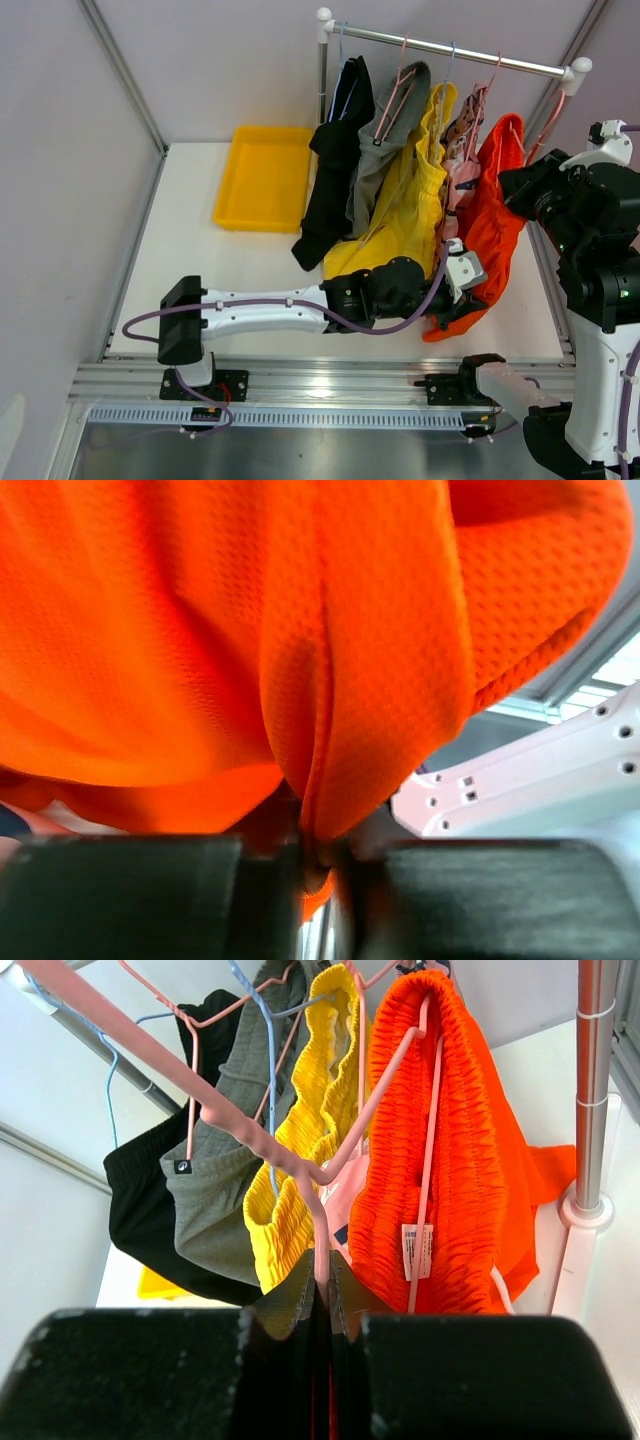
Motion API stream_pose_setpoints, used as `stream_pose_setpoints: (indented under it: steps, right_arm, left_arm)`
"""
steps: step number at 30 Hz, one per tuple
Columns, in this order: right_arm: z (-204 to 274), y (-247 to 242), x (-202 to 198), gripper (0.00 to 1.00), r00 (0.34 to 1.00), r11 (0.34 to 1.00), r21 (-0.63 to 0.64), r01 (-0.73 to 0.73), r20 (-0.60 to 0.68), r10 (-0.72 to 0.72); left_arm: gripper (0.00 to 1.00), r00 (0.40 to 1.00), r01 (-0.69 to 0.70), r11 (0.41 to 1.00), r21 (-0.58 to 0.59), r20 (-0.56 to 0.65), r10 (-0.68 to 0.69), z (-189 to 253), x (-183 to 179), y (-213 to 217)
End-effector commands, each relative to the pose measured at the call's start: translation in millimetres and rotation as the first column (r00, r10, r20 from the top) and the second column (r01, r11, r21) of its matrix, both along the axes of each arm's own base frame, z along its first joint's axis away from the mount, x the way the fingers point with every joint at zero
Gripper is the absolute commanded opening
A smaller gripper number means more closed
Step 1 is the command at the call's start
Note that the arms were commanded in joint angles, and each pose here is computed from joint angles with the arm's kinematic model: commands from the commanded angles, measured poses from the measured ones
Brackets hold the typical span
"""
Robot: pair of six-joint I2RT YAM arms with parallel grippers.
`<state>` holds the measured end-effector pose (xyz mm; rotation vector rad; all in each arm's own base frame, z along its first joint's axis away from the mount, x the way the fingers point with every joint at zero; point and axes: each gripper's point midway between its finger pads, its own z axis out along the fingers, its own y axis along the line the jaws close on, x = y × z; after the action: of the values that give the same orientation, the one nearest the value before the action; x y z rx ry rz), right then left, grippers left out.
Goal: Remove the shorts from the hanger
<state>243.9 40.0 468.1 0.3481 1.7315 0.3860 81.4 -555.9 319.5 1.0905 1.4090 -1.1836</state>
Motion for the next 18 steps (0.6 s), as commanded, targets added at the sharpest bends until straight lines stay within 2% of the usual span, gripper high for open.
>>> stream_pose_setpoints:
  steps: [1,5,7,12,13,15,16,18]
  right_arm:
    - [37,4,-1,0.00,0.990,0.999,0.029,-0.019,0.138,0.015]
    - [38,3,1,0.00,0.990,1.000,0.020,-0.013,0.140,0.011]
    - [40,-1,1,0.00,0.989,1.000,0.004,0.001,0.148,-0.002]
    - [44,-11,7,0.00,0.987,0.998,-0.042,0.050,0.153,-0.043]
    - [44,-12,8,0.00,0.987,0.997,-0.050,0.056,0.153,-0.048]
    - [45,-15,11,0.00,0.986,0.995,-0.062,0.073,0.156,-0.062]
    - [45,-16,12,0.00,0.986,0.995,-0.067,0.077,0.156,-0.066]
    - [45,-19,14,0.00,0.984,0.993,-0.072,0.095,0.156,-0.083]
  left_arm:
    - [0.00,0.999,-0.035,0.993,-0.115,0.016,0.037,42,4,-2]
    - [0.00,1.000,-0.012,0.994,-0.112,0.016,0.014,45,-6,10]
    - [0.00,1.000,-0.001,0.997,-0.078,0.020,0.003,28,-18,19]
    - [0.00,0.999,0.033,0.997,-0.070,0.015,-0.032,17,-81,58]
    - [0.00,0.997,0.073,0.996,-0.054,0.016,-0.072,8,-107,63]
    - [0.00,0.997,0.070,0.997,-0.031,0.015,-0.070,-1,-124,74]
    - [0.00,0.994,0.105,0.994,-0.010,0.015,-0.105,-11,-146,79]
    - [0.00,0.994,0.108,0.994,0.008,0.007,-0.108,-18,-161,84]
